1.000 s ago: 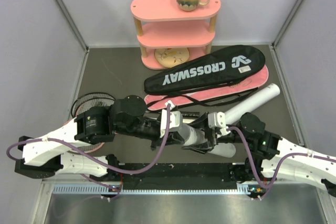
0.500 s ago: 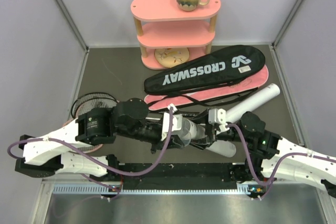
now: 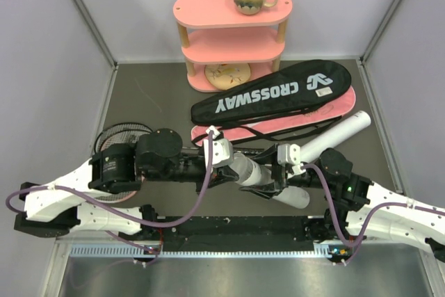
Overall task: Pack up the badminton gear
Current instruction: Close the lid on the shuttle tube.
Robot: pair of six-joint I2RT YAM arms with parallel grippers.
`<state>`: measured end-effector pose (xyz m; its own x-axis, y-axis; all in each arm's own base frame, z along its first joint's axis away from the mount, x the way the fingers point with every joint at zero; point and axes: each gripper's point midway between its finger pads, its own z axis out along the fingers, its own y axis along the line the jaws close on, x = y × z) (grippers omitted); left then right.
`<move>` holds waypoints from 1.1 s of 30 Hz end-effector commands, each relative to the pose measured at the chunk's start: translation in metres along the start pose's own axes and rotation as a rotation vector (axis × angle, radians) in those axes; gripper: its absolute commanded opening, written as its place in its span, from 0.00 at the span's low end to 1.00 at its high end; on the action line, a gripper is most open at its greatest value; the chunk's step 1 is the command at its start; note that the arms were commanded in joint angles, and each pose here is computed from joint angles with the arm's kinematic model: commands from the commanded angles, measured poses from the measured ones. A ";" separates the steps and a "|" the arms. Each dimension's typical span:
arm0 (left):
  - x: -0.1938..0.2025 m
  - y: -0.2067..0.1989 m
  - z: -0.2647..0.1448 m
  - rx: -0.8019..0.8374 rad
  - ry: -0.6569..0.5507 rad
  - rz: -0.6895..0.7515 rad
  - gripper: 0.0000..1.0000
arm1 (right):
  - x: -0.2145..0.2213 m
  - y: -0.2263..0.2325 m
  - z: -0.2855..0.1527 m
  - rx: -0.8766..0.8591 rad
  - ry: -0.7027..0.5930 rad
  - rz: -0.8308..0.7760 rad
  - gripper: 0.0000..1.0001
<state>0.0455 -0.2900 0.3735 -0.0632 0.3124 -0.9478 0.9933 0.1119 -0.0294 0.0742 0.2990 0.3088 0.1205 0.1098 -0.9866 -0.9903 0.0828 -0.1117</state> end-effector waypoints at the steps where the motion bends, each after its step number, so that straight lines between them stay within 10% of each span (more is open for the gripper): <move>1: -0.013 -0.004 0.003 0.024 -0.043 -0.002 0.00 | -0.035 0.001 0.002 -0.014 -0.103 -0.026 0.00; 33: -0.001 -0.015 0.017 0.121 0.039 0.001 0.00 | -0.042 0.009 -0.001 -0.054 -0.125 -0.027 0.00</move>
<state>0.0341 -0.3037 0.3655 -0.0746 0.3515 -0.9332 0.9972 0.0248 -0.0703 0.0688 0.2993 0.3078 0.1122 0.1093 -0.9877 -0.9929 0.0530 -0.1069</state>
